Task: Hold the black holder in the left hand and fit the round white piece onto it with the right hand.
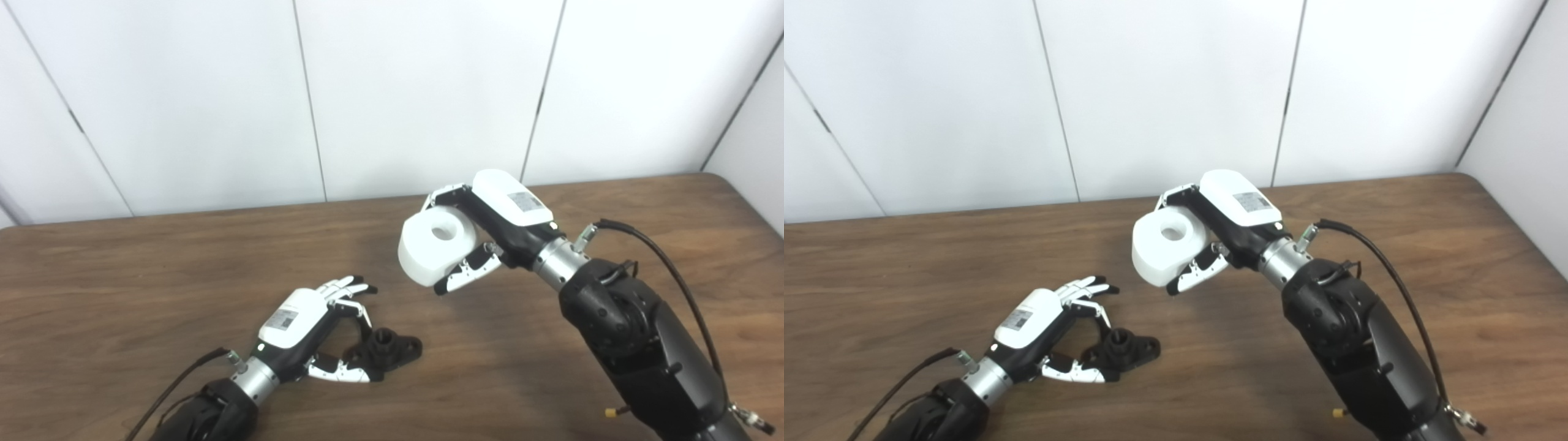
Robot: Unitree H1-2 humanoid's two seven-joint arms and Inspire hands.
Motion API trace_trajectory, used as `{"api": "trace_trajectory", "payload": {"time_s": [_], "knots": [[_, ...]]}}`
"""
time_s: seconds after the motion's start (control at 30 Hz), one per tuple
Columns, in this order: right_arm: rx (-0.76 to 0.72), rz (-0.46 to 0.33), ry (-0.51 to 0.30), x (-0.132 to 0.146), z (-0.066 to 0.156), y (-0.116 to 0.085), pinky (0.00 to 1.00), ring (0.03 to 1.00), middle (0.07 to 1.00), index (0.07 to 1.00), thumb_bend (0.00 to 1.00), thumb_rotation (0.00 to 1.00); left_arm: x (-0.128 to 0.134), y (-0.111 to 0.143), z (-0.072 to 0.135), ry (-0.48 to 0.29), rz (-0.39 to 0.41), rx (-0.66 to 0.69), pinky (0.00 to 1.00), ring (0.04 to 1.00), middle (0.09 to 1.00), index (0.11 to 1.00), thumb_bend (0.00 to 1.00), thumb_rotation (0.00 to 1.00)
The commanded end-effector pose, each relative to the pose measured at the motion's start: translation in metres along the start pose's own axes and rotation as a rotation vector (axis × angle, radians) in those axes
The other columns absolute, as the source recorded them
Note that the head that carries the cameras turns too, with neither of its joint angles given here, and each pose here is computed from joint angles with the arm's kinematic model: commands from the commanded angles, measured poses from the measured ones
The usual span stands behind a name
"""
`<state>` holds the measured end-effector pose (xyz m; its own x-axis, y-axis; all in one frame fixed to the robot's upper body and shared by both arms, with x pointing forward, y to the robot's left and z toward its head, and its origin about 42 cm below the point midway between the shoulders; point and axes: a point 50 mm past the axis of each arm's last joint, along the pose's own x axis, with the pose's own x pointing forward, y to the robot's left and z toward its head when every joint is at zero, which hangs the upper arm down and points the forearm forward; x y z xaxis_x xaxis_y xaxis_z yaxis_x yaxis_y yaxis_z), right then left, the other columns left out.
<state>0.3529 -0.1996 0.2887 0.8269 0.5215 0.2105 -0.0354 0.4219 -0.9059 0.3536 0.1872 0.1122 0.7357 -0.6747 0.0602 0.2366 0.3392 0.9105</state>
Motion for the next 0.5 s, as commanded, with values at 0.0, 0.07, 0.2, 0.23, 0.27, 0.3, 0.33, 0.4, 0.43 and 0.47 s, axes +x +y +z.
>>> {"api": "trace_trajectory", "payload": {"time_s": [0.0,0.07,0.2,0.23,0.27,0.3,0.33,0.4,0.43,0.47], "knots": [[-0.017,-0.042,-0.08,0.004,0.013,-0.014,0.51,0.613,0.642,0.478,0.52,0.13,-0.018,-0.045,-0.003,0.087,-0.247,0.062,0.92,0.942,0.875,0.485,0.52,0.06],[-0.015,-0.031,-0.088,0.004,0.015,-0.013,0.5,0.61,0.641,0.478,0.52,0.13,-0.017,-0.046,-0.002,0.087,-0.246,0.063,0.92,0.941,0.874,0.484,0.52,0.06],[-0.004,-0.004,-0.105,0.003,0.02,-0.006,0.5,0.609,0.64,0.478,0.52,0.13,-0.016,-0.045,-0.001,0.095,-0.254,0.063,0.93,0.955,0.881,0.485,0.52,0.06],[0.002,0.001,-0.108,0.004,0.02,-0.003,0.5,0.613,0.64,0.478,0.52,0.13,-0.015,-0.045,0.0,0.095,-0.253,0.062,0.93,0.957,0.881,0.485,0.52,0.06],[0.008,0.006,-0.107,0.004,0.02,-0.001,0.51,0.618,0.639,0.478,0.52,0.13,-0.015,-0.046,0.0,0.094,-0.25,0.058,0.93,0.958,0.881,0.485,0.52,0.06],[0.013,0.01,-0.105,0.004,0.02,0.001,0.51,0.623,0.64,0.478,0.52,0.13,-0.015,-0.046,0.0,0.093,-0.247,0.057,0.93,0.958,0.879,0.485,0.52,0.06],[0.023,0.015,-0.102,0.005,0.02,0.004,0.52,0.625,0.641,0.478,0.52,0.13,-0.015,-0.046,0.001,0.093,-0.247,0.056,0.93,0.957,0.878,0.484,0.52,0.06],[0.035,0.025,-0.097,0.005,0.021,0.008,0.52,0.627,0.643,0.478,0.52,0.13,-0.014,-0.046,0.001,0.093,-0.247,0.055,0.93,0.959,0.882,0.484,0.52,0.06],[0.036,0.03,-0.096,0.006,0.022,0.009,0.53,0.63,0.646,0.478,0.52,0.13,-0.014,-0.046,0.001,0.092,-0.247,0.054,0.92,0.958,0.882,0.484,0.52,0.06],[0.031,0.037,-0.099,0.007,0.022,0.011,0.53,0.632,0.647,0.478,0.52,0.13,-0.013,-0.046,0.002,0.09,-0.244,0.053,0.92,0.958,0.881,0.484,0.52,0.06]]}}
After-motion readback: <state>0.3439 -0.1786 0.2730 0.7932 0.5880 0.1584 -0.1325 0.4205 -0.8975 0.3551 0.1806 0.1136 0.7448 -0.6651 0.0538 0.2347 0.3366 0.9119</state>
